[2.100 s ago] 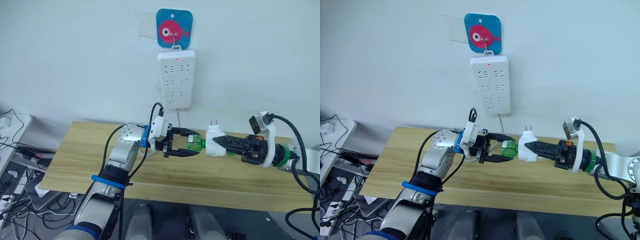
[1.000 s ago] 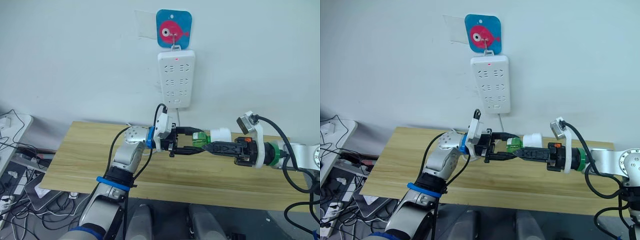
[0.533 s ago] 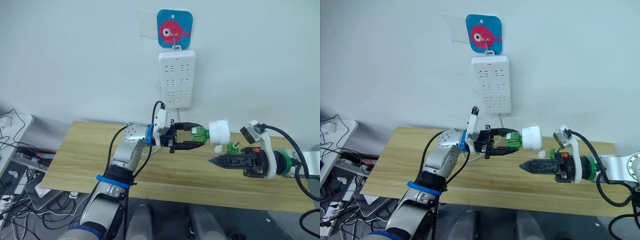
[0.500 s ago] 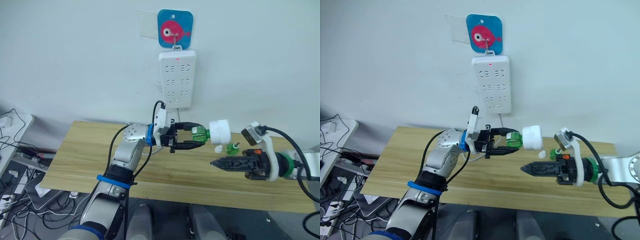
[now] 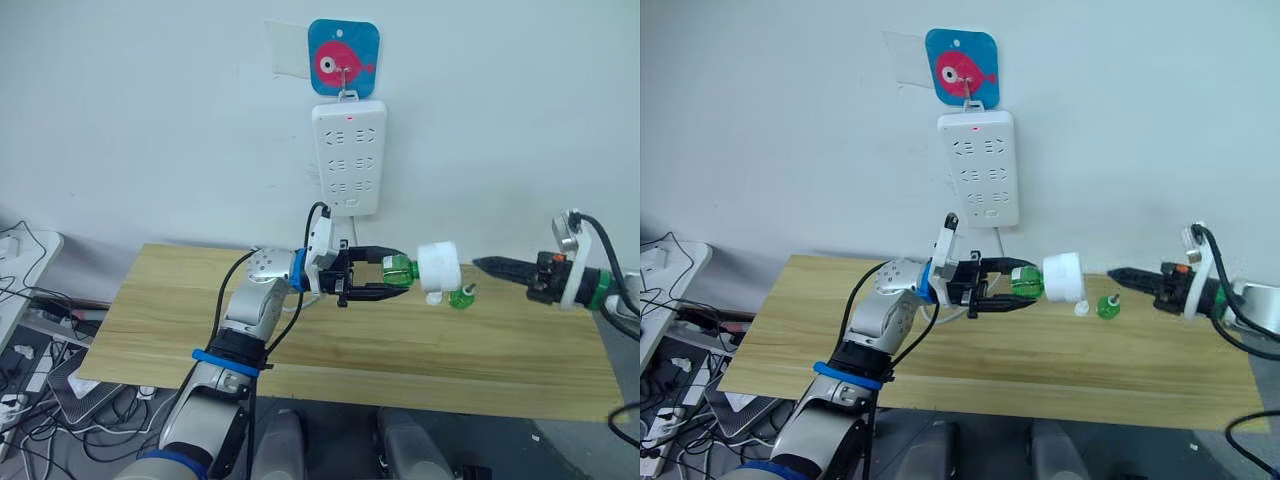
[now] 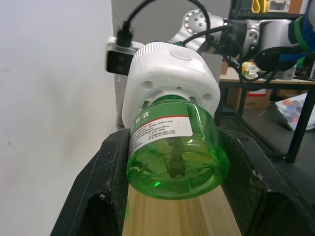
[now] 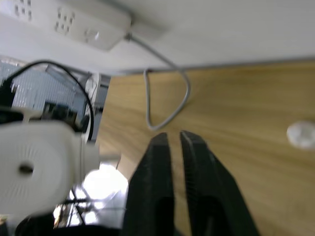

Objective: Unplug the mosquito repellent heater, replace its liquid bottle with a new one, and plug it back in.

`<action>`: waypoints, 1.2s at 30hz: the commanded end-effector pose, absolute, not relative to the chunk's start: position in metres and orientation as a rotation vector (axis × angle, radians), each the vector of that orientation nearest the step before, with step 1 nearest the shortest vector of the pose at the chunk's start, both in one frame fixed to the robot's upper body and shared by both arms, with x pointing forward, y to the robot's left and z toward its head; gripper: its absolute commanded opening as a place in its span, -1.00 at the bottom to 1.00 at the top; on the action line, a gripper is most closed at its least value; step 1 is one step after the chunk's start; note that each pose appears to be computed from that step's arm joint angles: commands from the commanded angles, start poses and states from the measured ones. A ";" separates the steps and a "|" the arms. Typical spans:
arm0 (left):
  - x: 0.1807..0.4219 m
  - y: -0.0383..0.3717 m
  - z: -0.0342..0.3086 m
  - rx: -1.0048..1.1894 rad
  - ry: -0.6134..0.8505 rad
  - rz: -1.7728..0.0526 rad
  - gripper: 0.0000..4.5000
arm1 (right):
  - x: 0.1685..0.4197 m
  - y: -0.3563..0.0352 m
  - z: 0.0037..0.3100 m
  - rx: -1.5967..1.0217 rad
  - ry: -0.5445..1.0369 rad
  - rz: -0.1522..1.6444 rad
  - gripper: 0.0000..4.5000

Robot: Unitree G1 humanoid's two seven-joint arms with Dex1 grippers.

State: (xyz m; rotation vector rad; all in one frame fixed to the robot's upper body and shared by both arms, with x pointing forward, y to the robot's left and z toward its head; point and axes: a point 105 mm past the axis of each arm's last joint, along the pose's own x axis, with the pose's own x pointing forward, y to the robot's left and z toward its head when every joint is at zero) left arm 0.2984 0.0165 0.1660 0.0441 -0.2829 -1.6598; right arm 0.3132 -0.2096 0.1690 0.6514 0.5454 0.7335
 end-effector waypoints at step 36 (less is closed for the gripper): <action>0.290 0.017 0.164 0.098 -0.264 -1.729 0.00 | 0.274 -0.125 0.220 0.558 0.541 1.103 -0.96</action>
